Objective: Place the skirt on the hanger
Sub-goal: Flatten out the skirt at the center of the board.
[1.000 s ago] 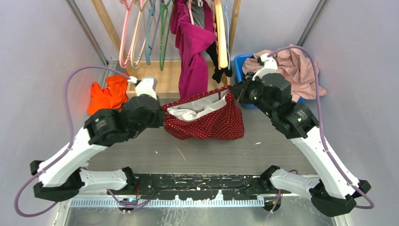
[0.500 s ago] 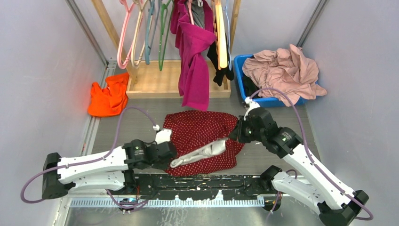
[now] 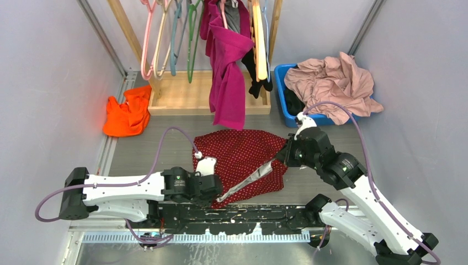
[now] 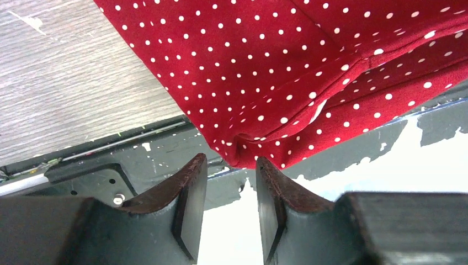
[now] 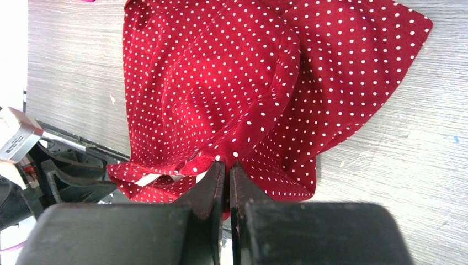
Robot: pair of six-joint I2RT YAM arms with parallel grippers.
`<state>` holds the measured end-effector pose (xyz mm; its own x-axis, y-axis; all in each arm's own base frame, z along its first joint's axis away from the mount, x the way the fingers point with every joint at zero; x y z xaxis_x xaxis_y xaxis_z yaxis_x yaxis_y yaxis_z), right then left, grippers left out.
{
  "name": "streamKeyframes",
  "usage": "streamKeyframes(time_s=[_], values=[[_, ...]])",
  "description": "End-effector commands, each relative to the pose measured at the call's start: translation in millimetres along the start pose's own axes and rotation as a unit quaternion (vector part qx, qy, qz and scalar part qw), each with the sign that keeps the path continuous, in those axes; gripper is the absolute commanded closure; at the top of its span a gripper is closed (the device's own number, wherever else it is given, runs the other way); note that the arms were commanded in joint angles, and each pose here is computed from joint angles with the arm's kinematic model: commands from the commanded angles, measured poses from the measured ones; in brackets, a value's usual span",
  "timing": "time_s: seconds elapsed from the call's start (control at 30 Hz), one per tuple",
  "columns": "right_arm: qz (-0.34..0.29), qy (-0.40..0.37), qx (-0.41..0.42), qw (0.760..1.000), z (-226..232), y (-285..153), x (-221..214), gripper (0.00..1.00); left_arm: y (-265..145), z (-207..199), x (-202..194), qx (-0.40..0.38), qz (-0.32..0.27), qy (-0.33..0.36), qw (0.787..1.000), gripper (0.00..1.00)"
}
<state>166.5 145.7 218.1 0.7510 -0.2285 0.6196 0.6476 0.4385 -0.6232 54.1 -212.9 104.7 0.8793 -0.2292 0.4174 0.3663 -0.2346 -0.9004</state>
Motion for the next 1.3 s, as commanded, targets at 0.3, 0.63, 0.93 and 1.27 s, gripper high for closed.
streamKeyframes(time_s=[0.3,0.63,0.93,1.27], values=[[-0.039,-0.015,-0.005,0.999,1,-10,19,0.99,-1,-38,-5,-0.019,0.016,0.017,1.000,0.59],[-0.035,-0.019,-0.005,0.999,0,-6,16,0.99,3,-46,-17,-0.019,0.026,0.029,0.999,0.59],[-0.031,-0.017,-0.003,0.999,1,-2,15,0.99,9,-66,-28,-0.023,0.016,0.093,0.995,0.40],[-0.031,-0.016,-0.003,0.999,0,-2,15,0.99,26,-17,-10,0.116,-0.047,0.098,0.987,0.55]])
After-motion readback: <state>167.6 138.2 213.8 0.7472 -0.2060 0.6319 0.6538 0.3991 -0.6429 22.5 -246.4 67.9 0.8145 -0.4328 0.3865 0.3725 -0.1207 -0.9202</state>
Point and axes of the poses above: each gripper's point midway between its finger pads, its own y axis out along the fingers, its own z axis along the line the jaws close on, x = y × z, the point moved 1 cm from there along -y, back along the fingers, and after that the axes turned 3 degrees about y, right-handed, at the moved point
